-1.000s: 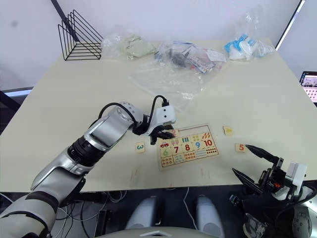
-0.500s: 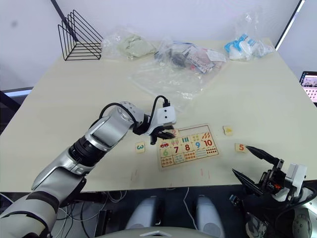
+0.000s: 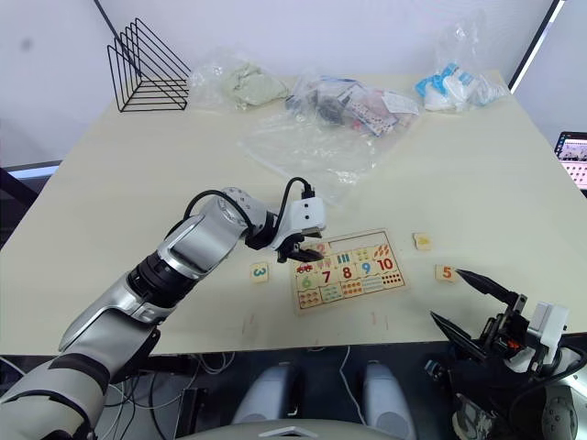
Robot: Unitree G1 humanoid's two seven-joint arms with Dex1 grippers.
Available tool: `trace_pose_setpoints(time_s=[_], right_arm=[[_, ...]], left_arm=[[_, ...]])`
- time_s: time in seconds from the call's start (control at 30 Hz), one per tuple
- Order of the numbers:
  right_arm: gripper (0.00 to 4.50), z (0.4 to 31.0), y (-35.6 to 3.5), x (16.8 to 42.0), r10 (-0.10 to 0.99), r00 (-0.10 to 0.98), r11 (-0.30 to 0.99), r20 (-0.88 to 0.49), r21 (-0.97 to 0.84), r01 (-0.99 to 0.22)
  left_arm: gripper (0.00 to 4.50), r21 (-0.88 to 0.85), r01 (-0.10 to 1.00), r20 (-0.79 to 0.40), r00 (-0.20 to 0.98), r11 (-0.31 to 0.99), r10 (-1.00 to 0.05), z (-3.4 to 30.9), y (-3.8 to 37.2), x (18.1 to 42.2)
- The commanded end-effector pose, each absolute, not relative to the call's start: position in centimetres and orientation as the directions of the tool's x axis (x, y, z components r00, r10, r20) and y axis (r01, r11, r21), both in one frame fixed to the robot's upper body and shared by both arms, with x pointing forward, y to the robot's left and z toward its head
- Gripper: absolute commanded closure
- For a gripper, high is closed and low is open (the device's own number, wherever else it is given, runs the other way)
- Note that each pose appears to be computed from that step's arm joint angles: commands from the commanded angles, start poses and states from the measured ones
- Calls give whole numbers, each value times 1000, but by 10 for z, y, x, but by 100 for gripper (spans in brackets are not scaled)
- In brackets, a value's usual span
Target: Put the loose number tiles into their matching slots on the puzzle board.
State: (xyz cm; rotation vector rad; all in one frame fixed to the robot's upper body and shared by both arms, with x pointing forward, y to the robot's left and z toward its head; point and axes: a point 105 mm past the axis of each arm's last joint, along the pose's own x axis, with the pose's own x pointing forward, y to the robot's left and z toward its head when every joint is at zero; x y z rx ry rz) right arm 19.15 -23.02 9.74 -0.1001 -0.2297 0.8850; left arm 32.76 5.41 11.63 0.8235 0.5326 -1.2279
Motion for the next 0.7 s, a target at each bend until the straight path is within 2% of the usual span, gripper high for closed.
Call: trace_pose_setpoints(time_s=[0.03, 0.27, 0.5, 0.7], right_arm=[[0, 102, -230, 191, 778, 604, 628, 170, -207, -750], [0, 102, -230, 191, 779, 603, 627, 171, -208, -751], [0, 102, -228, 193, 778, 603, 628, 176, -208, -750], [0, 102, -228, 193, 777, 604, 630, 178, -210, -748]], left_arm=[[1, 282, 954, -736, 280, 97, -616, 125, 50, 328], [1, 297, 948, -699, 299, 116, -650, 139, 49, 333], [1, 317, 933, -643, 341, 167, -685, 155, 55, 352], [1, 296, 937, -591, 332, 185, -735, 165, 54, 361]])
